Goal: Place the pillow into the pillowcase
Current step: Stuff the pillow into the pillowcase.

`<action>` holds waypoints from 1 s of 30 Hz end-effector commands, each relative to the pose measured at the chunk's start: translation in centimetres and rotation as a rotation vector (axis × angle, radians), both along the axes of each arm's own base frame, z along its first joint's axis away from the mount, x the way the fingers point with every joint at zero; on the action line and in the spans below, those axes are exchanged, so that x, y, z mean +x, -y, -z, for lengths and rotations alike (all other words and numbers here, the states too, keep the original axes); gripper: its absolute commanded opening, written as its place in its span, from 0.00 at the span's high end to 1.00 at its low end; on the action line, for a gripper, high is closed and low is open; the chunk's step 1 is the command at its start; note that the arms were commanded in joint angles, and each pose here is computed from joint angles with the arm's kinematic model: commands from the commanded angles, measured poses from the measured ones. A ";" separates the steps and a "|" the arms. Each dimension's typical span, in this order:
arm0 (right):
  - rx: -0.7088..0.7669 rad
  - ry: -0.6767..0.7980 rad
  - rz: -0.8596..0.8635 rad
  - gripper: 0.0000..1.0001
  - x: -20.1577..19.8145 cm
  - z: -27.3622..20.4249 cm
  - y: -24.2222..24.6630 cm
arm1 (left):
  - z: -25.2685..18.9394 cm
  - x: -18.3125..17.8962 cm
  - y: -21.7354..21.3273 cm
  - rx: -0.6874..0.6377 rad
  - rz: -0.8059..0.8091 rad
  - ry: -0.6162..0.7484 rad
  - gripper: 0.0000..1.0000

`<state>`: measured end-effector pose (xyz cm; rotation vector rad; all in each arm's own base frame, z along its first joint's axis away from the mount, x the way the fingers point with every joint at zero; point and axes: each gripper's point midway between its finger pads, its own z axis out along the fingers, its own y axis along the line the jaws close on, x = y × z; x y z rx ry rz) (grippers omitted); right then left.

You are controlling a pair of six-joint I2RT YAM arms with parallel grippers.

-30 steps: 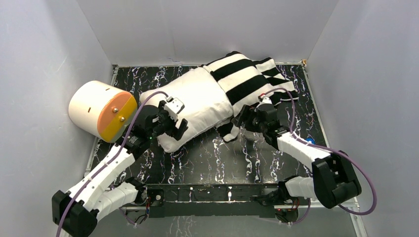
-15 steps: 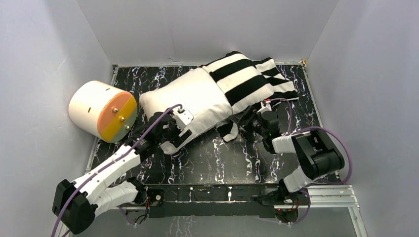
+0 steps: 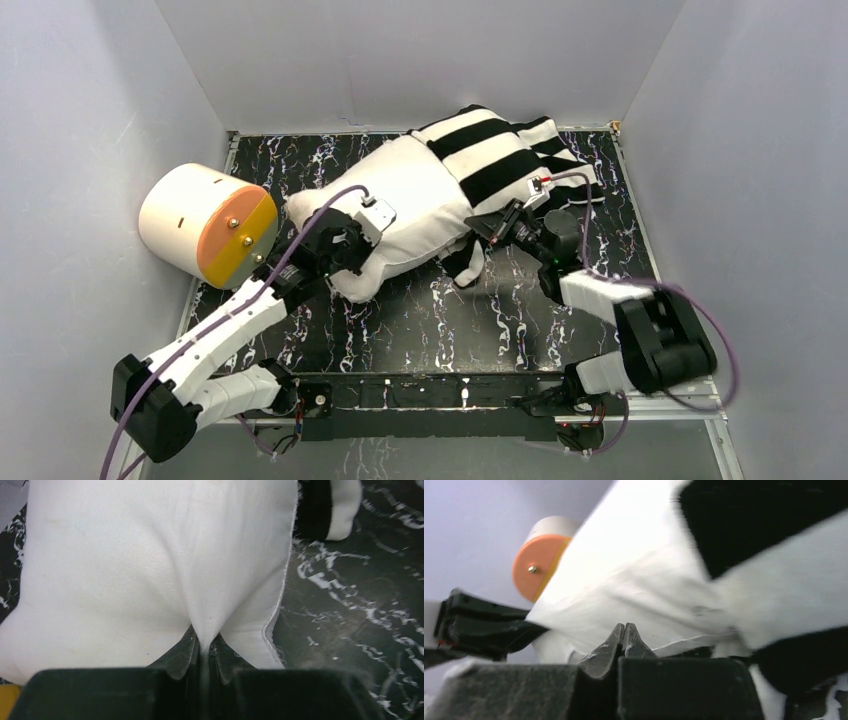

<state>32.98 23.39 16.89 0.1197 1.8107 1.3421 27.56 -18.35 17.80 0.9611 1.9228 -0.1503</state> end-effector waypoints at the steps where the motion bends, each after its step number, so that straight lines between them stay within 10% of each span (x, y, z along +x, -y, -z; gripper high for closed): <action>1: -0.127 0.182 -0.098 1.00 -3.9 -5.8 0.0 | -9.4 -3.0 4.7 -0.370 0.155 0.043 1.00; 4: -0.216 0.279 -0.050 1.00 -5.2 -9.3 1.6 | -11.8 -4.5 5.5 -0.482 0.200 0.043 1.00; 8: -0.342 -0.021 0.145 0.50 -5.5 -3.0 5.5 | -8.9 -4.8 4.7 -0.427 0.186 0.022 1.00; 14: -0.453 -0.028 0.112 0.24 -4.9 5.3 6.2 | -8.3 -4.4 4.9 -0.446 0.146 -0.015 1.00; 26: -0.375 -0.087 0.158 0.27 -3.9 9.7 5.7 | -8.7 -3.6 5.8 -0.462 0.156 -0.023 1.00; 30: -0.325 -0.031 0.113 0.66 -3.7 8.3 4.6 | -9.3 -3.0 5.7 -0.497 0.096 -0.029 1.00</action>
